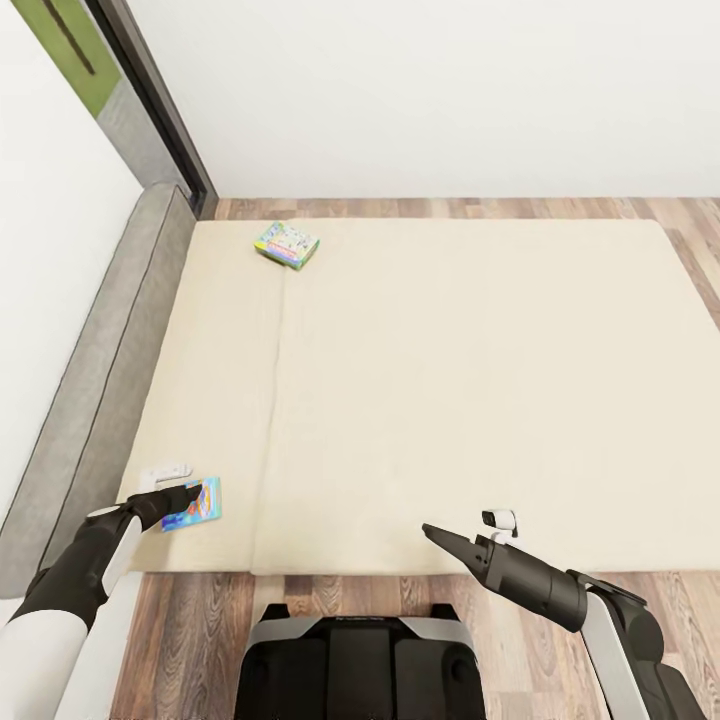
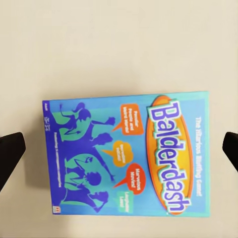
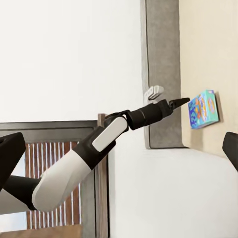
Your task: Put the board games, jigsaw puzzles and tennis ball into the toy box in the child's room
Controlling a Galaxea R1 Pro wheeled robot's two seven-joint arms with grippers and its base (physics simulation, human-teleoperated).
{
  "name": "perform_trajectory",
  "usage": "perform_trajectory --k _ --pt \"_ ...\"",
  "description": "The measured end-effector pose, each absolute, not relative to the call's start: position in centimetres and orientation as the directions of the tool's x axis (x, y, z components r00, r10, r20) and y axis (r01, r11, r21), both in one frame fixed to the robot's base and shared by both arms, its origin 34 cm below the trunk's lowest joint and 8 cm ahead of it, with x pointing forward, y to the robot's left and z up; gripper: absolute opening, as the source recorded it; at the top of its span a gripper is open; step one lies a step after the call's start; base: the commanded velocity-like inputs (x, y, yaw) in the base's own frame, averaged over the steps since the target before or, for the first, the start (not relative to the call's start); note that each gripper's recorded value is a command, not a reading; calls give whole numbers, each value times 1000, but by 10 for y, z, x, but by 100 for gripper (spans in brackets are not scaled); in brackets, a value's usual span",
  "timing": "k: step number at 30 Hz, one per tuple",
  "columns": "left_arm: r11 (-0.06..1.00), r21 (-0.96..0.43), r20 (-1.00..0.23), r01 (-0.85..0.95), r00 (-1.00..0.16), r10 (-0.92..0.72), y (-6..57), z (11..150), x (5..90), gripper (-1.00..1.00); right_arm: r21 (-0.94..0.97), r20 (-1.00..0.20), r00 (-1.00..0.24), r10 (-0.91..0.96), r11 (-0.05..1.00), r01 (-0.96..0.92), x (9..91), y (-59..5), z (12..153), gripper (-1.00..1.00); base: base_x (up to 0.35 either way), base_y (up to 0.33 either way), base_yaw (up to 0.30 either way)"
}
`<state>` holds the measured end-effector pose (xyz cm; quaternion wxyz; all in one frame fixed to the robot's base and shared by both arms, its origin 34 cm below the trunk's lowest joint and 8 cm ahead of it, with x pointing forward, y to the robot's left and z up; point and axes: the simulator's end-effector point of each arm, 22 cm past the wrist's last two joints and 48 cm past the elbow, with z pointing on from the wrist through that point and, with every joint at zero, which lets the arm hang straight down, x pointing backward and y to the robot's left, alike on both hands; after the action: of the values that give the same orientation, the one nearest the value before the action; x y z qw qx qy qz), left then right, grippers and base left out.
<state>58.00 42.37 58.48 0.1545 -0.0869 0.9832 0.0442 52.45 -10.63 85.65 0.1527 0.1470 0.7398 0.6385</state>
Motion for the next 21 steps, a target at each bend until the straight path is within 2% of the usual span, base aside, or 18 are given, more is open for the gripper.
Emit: perform_trajectory --k 21 --pt "981 65 -306 -185 -939 -157 426 581 578 100 989 -31 -910 413 142 31 523 -106 853 100 0 0 0"
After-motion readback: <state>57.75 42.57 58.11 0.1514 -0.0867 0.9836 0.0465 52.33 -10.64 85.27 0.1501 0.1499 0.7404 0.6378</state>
